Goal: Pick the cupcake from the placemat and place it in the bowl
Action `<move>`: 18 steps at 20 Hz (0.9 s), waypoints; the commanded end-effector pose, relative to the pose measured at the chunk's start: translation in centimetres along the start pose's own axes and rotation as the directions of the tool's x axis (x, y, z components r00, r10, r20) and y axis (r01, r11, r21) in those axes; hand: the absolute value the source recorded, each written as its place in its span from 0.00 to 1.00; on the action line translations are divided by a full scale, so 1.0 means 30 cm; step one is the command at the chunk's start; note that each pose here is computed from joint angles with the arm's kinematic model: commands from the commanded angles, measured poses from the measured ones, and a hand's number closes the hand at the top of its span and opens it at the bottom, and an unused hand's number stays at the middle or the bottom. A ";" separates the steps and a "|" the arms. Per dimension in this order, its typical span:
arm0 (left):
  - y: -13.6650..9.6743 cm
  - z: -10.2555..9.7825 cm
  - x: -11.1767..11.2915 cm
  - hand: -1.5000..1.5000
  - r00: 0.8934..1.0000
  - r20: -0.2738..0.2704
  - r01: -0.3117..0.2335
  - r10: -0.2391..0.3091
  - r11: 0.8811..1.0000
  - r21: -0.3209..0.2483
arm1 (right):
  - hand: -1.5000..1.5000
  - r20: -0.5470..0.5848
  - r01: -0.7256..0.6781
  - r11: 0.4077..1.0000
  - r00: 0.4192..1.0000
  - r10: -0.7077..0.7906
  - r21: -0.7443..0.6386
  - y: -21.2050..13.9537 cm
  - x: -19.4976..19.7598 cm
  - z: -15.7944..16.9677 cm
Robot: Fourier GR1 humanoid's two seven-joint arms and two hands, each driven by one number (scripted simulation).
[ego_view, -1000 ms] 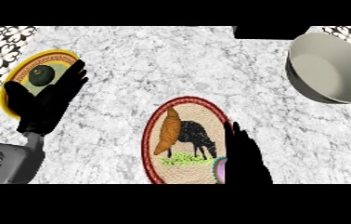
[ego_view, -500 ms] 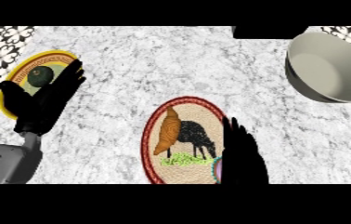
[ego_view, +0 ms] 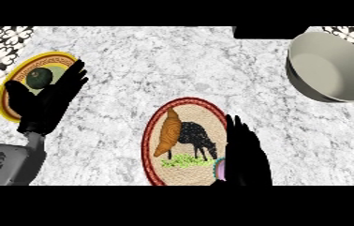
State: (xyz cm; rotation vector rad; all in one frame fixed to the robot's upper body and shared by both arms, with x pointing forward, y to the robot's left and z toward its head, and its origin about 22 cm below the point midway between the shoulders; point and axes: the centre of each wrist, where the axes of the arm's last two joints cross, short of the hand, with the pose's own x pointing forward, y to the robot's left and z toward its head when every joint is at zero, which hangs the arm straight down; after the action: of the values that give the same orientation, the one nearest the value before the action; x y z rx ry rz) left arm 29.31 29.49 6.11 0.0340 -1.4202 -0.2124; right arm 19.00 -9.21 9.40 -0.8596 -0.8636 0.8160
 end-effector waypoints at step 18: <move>-0.008 0.007 0.026 0.50 1.000 0.017 0.000 0.000 1.000 -0.007 | 0.00 -0.293 -0.035 0.995 0.954 0.062 0.099 0.172 -0.016 -0.117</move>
State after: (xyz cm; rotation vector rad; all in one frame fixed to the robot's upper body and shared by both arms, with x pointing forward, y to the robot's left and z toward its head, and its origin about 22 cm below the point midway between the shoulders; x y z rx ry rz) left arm 29.24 29.35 6.44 0.0306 -1.4226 -0.2110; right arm 21.16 -9.95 4.85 -0.8379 -0.7003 0.8123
